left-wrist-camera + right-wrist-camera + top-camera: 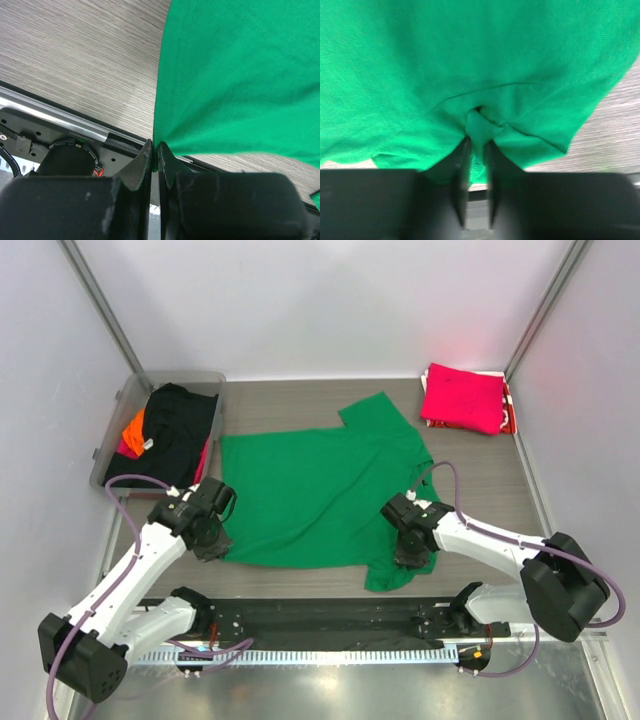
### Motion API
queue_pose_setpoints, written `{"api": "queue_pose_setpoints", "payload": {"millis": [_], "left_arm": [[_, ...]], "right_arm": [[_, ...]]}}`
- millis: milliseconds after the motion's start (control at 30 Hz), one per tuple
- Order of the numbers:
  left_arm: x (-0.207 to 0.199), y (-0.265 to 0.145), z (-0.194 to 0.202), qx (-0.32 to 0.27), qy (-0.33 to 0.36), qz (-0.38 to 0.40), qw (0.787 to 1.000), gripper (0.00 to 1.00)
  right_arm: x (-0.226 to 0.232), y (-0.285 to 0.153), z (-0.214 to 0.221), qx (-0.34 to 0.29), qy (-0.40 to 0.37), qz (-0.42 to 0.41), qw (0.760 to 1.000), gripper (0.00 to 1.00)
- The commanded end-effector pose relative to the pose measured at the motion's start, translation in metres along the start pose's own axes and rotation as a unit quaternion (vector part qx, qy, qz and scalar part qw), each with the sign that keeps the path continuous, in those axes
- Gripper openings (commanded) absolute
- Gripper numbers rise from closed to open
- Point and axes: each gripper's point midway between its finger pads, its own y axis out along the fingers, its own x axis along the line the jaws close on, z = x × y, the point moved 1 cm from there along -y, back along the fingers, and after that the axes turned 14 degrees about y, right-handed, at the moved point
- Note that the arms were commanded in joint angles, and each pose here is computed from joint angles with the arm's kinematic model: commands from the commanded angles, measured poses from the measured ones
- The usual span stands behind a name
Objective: Fold and stack the t-shirts
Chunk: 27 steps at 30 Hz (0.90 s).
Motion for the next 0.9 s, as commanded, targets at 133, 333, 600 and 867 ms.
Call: {"api": "queue_pose_setpoints", "payload": {"millis": [133, 333, 600, 867], "left_arm": [[0.000, -0.004, -0.001, -0.009, -0.013, 0.006, 1.000, 0.06], [0.004, -0.007, -0.002, -0.016, -0.014, 0.002, 1.000, 0.06], [0.012, -0.015, -0.005, -0.035, -0.021, -0.004, 0.999, 0.06], [0.006, -0.031, -0.026, -0.069, -0.009, 0.008, 0.998, 0.00]], "right_arm": [[0.005, -0.006, -0.004, -0.022, 0.004, -0.017, 1.000, 0.03], [-0.005, -0.026, 0.002, -0.018, 0.010, -0.028, 0.999, 0.01], [-0.009, -0.050, 0.005, -0.021, 0.029, -0.068, 0.997, 0.01], [0.010, -0.078, -0.029, -0.085, 0.021, -0.075, 0.993, 0.01]]}}
